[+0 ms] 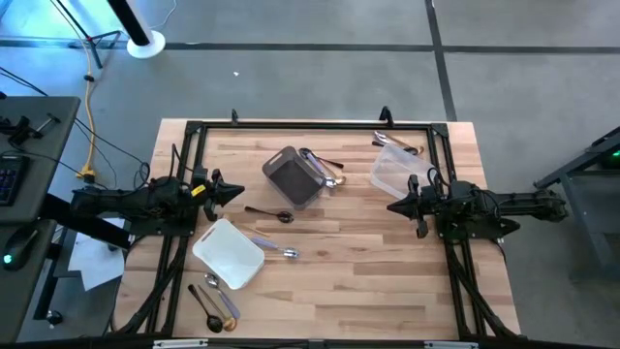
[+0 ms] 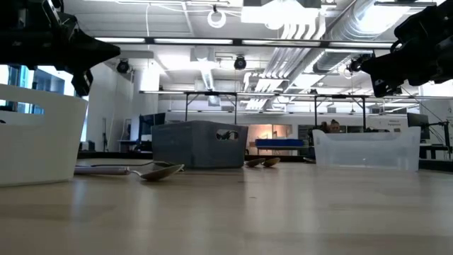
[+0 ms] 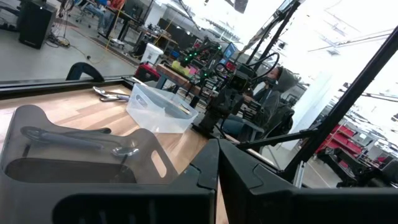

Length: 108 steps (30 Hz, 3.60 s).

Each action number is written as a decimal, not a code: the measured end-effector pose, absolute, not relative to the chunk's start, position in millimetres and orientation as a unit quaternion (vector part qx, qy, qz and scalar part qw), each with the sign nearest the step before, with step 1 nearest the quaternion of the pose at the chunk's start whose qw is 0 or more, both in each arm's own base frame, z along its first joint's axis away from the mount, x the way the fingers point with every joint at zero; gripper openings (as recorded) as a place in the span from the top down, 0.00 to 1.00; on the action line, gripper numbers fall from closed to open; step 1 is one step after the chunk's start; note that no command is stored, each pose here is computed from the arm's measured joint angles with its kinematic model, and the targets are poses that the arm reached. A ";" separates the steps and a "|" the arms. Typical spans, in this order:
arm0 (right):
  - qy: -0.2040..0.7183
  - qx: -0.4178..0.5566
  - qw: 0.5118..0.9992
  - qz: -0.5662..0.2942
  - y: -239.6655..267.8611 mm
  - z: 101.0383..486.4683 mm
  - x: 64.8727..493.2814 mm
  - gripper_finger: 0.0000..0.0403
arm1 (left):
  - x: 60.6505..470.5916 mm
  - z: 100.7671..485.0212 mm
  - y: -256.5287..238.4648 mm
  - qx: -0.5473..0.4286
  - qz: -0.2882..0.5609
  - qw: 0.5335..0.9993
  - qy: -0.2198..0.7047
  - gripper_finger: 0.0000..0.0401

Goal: Sort silverware by color (type)

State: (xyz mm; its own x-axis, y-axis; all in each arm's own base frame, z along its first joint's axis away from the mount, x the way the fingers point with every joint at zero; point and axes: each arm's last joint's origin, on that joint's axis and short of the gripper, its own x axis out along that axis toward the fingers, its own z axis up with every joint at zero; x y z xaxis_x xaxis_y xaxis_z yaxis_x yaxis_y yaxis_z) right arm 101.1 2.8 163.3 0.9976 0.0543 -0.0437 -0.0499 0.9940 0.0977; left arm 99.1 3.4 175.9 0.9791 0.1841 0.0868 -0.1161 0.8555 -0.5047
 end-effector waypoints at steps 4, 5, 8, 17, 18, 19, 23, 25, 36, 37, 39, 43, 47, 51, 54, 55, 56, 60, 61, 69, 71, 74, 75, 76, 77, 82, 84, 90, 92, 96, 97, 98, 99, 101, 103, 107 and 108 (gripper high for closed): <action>0.023 0.048 0.998 0.026 2.9 163.4 101.1 1.00 | 99.1 175.9 3.5 -0.257 0.078 0.961 -0.066 1.00; 0.023 0.048 0.998 0.026 2.8 163.4 101.1 1.00 | 99.1 175.9 3.4 -0.257 0.078 0.961 -0.066 1.00; 0.023 0.048 0.998 0.026 2.9 163.3 101.1 1.00 | 99.1 175.9 3.4 -0.257 0.078 0.961 -0.066 1.00; -0.154 0.243 0.957 0.038 1.2 197.9 96.3 1.00 | 99.0 175.9 3.5 -0.257 0.078 0.961 -0.066 1.00; -0.190 0.267 0.945 0.026 -0.3 203.6 94.2 1.00 | 99.1 175.9 3.5 -0.257 0.078 0.961 -0.066 1.00; -0.227 0.289 0.930 0.013 -1.9 209.3 91.6 1.00 | 99.1 175.9 3.5 -0.257 0.078 0.961 -0.066 1.00; -0.333 0.318 0.886 -0.062 -8.2 223.1 81.8 1.00 | 99.1 175.9 3.5 -0.257 0.078 0.961 -0.066 1.00; -0.349 0.305 0.883 -0.074 -8.9 225.6 79.6 1.00 | 99.0 175.9 3.5 -0.257 0.078 0.961 -0.066 1.00; -0.382 0.320 0.864 -0.071 -10.5 242.2 74.2 1.00 | 99.0 175.9 3.5 -0.257 0.078 0.961 -0.066 1.00; -0.388 0.312 0.865 -0.070 -10.6 252.1 72.8 1.00 | 99.1 175.9 3.5 -0.257 0.078 0.961 -0.066 1.00; -0.385 0.284 0.875 -0.071 -10.4 275.2 73.2 1.00 | 99.1 175.9 3.4 -0.257 0.078 0.961 -0.066 1.00; -0.345 0.237 0.902 -0.102 -11.8 326.8 84.2 1.00 | 99.1 175.9 3.5 -0.257 0.078 0.961 -0.066 1.00; -0.262 0.192 0.930 -0.172 -17.4 371.6 104.0 1.00 | 99.1 175.9 3.5 -0.257 0.078 0.961 -0.066 1.00; -0.164 0.159 0.931 -0.286 -29.1 398.4 122.8 1.00 | 99.1 175.9 3.4 -0.257 0.078 0.961 -0.066 1.00; -0.097 0.147 0.931 -0.321 -37.6 409.5 132.6 1.00 | 99.1 175.9 3.5 -0.257 0.078 0.961 -0.066 1.00; -0.082 0.148 0.930 -0.325 -39.6 412.2 134.7 1.00 | 99.1 175.9 3.5 -0.257 0.078 0.961 -0.066 1.00; -0.067 0.149 0.931 -0.327 -41.1 414.3 136.5 1.00 | 99.1 175.9 3.5 -0.257 0.078 0.961 -0.066 1.00; -0.041 0.146 0.930 -0.335 -44.9 417.3 141.1 1.00 | 99.1 175.9 3.5 -0.257 0.078 0.961 -0.066 1.00; -0.042 0.150 0.929 -0.336 -45.6 417.1 141.5 1.00 | 99.1 175.9 3.4 -0.257 0.078 0.961 -0.066 1.00; -0.009 0.215 0.910 -0.353 -51.3 399.5 148.9 1.00 | 99.1 175.9 3.4 -0.257 0.078 0.961 -0.066 1.00; -0.005 0.228 0.909 -0.348 -52.8 397.5 153.1 1.00 | 99.1 175.9 3.5 -0.257 0.078 0.961 -0.066 1.00; 0.016 0.258 0.909 -0.327 -58.7 390.0 168.1 1.00 | 99.1 175.9 3.4 -0.257 0.078 0.961 -0.066 1.00; 0.030 0.267 0.913 -0.309 -61.3 386.1 176.4 1.00 | 99.1 175.9 3.4 -0.257 0.078 0.961 -0.066 1.00; 0.048 0.274 0.917 -0.287 -64.2 381.2 186.2 1.00 | 99.1 175.9 3.4 -0.257 0.078 0.961 -0.066 1.00; 0.067 0.278 0.921 -0.264 -67.1 375.5 197.2 1.00 | 99.1 175.9 3.5 -0.257 0.078 0.961 -0.066 1.00; 0.155 0.297 0.913 -0.235 -86.3 339.1 242.9 1.00 | 99.1 175.9 3.5 -0.257 0.078 0.961 -0.066 1.00; 0.186 0.316 0.900 -0.233 -97.4 323.0 255.0 1.00 | 99.1 175.9 3.4 -0.257 0.078 0.961 -0.066 1.00; 0.296 0.358 0.858 -0.219 -123.3 266.0 283.9 0.92 | 99.1 175.9 3.5 -0.257 0.078 0.961 -0.066 1.00; 0.325 0.366 0.841 -0.231 -131.8 245.4 291.3 0.86 | 99.0 175.9 3.4 -0.257 0.078 0.961 -0.066 1.00; 0.363 0.388 0.811 -0.244 -145.8 208.5 303.5 0.71 | 99.1 175.9 3.5 -0.257 0.078 0.961 -0.066 1.00; 0.371 0.389 0.808 -0.242 -148.6 200.6 305.8 0.68 | 99.1 175.9 3.4 -0.257 0.078 0.961 -0.066 1.00; 0.378 0.390 0.804 -0.242 -151.1 193.6 307.5 0.65 | 99.1 175.9 3.5 -0.257 0.078 0.961 -0.066 1.00; 0.384 0.396 0.797 -0.246 -152.7 186.5 309.5 0.63 | 99.1 175.9 3.5 -0.257 0.078 0.961 -0.066 1.00; 0.392 0.410 0.784 -0.254 -155.6 174.3 312.2 0.61 | 99.1 175.9 3.4 -0.257 0.078 0.961 -0.066 1.00; 0.401 0.413 0.776 -0.256 -156.7 164.5 314.5 0.60 | 99.1 175.9 3.5 -0.257 0.078 0.961 -0.066 1.00; 0.400 0.412 0.777 -0.259 -158.5 157.6 317.8 0.60 | 99.1 175.9 3.4 -0.257 0.078 0.961 -0.066 1.00; 0.399 0.410 0.776 -0.265 -158.9 157.1 317.8 0.60 | 99.1 175.9 3.5 -0.257 0.078 0.961 -0.066 1.00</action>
